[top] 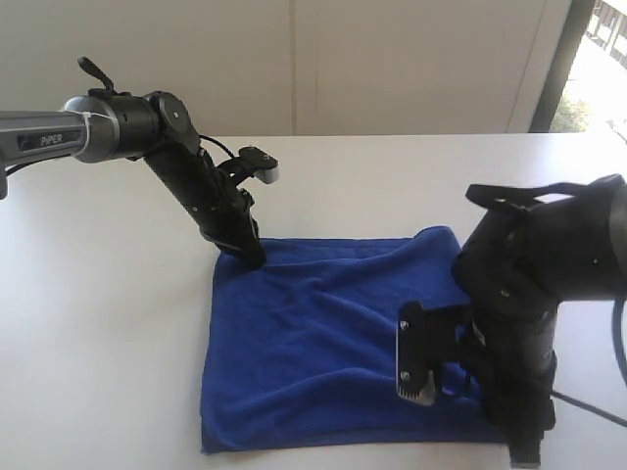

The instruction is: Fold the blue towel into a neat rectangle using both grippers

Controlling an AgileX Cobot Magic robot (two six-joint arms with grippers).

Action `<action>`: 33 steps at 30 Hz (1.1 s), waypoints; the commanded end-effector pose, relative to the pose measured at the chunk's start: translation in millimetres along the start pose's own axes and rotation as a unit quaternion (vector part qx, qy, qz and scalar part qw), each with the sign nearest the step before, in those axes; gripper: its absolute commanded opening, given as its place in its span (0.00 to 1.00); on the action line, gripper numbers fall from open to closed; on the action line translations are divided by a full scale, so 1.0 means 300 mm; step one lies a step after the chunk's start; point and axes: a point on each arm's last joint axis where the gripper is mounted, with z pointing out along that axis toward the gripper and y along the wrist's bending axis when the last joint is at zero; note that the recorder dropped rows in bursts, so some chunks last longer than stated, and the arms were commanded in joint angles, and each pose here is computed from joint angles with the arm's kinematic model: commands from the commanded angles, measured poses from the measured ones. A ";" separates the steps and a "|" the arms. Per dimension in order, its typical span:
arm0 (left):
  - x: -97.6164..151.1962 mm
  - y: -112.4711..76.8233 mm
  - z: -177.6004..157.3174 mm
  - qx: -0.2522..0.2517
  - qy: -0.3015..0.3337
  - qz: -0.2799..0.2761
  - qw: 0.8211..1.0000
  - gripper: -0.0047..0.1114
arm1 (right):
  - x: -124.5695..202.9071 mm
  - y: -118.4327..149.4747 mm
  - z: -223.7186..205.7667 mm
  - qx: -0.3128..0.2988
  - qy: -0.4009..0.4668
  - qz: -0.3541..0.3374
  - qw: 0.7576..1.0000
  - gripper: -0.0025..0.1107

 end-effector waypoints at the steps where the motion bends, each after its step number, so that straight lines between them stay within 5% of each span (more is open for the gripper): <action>1: 0.030 0.022 0.027 -0.008 0.030 0.011 0.999 0.04 | 0.005 -0.055 -0.123 0.056 -0.059 0.048 0.996 0.54; 6: -0.038 -0.018 -0.130 -0.024 -0.001 0.032 0.999 0.04 | -0.007 -0.132 -0.271 0.146 -0.195 0.182 0.953 0.50; 10: -0.074 -0.096 -0.264 0.005 -0.021 0.043 0.999 0.04 | 0.002 -0.204 -0.275 0.172 -0.246 0.228 0.926 0.20; 11: -0.088 -0.149 -0.326 0.040 -0.035 0.051 0.997 0.04 | 0.020 -0.245 -0.238 0.162 -0.237 0.254 0.924 0.06; 14: -0.109 -0.247 -0.366 0.117 -0.045 0.090 0.988 0.04 | 0.047 -0.312 -0.168 0.137 -0.222 0.273 0.926 0.02; 17: -0.132 -0.383 -0.292 0.178 -0.017 0.130 0.975 0.04 | 0.033 -0.395 -0.102 0.034 -0.269 0.269 0.924 0.02; 22: -0.091 -0.546 -0.055 0.141 0.034 0.161 0.976 0.04 | 0.008 -0.533 -0.016 -0.128 -0.316 0.262 0.903 0.02; 26: -0.067 -0.596 0.043 0.101 0.017 0.161 0.982 0.04 | -0.051 -0.583 0.069 -0.165 -0.327 0.274 0.889 0.02; 33: -0.015 -0.677 0.110 0.132 0.030 0.144 0.980 0.04 | -0.085 -0.595 0.150 -0.176 -0.328 0.284 0.884 0.02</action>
